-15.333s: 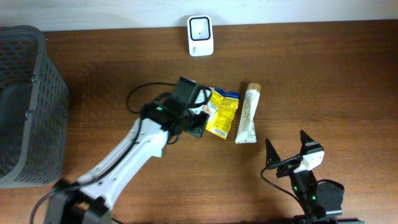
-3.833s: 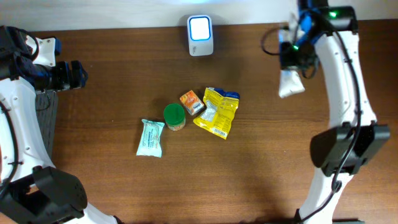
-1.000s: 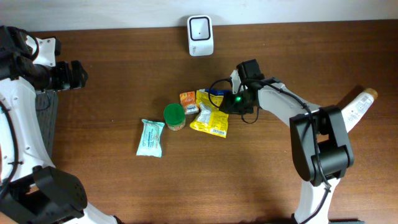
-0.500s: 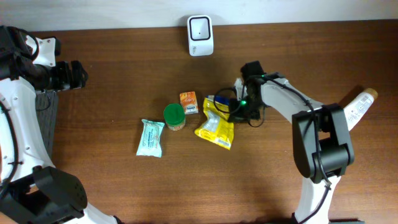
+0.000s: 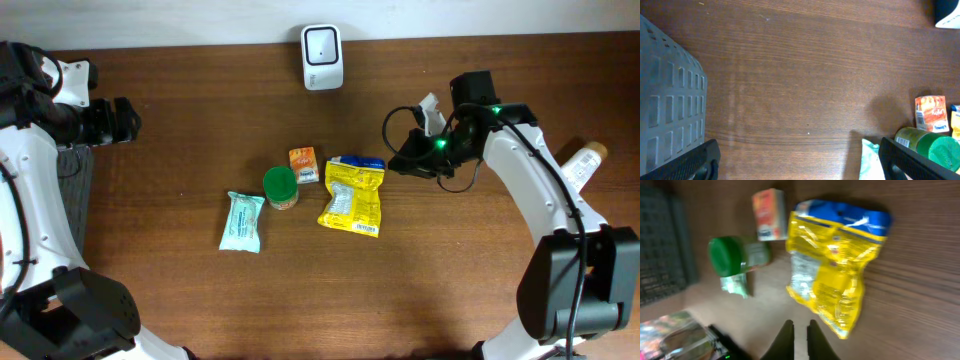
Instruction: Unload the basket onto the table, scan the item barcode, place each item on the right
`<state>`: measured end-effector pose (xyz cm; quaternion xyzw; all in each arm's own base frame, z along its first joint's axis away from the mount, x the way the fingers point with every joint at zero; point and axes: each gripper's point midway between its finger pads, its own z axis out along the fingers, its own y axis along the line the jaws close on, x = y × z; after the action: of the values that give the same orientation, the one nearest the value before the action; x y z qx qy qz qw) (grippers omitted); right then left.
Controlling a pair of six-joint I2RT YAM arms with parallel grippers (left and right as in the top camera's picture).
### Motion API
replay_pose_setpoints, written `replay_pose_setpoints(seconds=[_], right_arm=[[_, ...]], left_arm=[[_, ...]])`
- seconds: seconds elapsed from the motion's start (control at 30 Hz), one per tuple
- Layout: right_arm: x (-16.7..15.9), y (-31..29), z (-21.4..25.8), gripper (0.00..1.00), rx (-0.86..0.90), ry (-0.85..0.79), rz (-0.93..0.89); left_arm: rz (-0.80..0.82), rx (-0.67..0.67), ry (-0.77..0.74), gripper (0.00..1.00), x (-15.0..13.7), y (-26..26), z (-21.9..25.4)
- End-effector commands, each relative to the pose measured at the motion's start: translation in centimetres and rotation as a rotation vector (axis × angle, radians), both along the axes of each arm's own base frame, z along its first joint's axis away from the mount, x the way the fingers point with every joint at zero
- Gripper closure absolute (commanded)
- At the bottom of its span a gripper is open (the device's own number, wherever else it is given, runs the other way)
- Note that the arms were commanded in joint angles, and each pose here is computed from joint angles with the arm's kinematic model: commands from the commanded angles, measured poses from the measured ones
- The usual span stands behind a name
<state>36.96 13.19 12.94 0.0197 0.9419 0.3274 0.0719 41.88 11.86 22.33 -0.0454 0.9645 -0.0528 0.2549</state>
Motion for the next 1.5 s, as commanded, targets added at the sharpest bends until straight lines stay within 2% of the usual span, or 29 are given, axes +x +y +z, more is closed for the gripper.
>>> replay_pose_setpoints(seconds=[0.0,0.27,1.03,1.1,1.23,1.47], right_arm=[[-0.5,-0.5,-2.9,0.84,-0.099,0.066,-0.020],[-0.8,-0.2,-3.9,0.83,-0.161,0.066,0.007],[-0.5,-0.7,-4.1,0.83,-0.194,0.057,0.003],[-0.4,-0.8,-4.1,0.81,-0.197,0.051,0.001],[-0.2,-1.0,-4.2,0.70,-0.210,0.043,-0.003],[-0.3,-1.0,-4.2,0.68,-0.210,0.047,-0.002]], left_arm=[[-0.021,-0.004,-0.006,0.01,0.3,-0.2,0.0],[-0.021,-0.004,-0.006,0.01,0.3,-0.2,0.0],[-0.021,-0.004,-0.006,0.01,0.3,-0.2,0.0],[-0.021,-0.004,-0.006,0.01,0.3,-0.2,0.0],[-0.021,-0.004,-0.006,0.01,0.3,-0.2,0.0],[-0.021,-0.004,-0.006,0.01,0.3,-0.2,0.0]])
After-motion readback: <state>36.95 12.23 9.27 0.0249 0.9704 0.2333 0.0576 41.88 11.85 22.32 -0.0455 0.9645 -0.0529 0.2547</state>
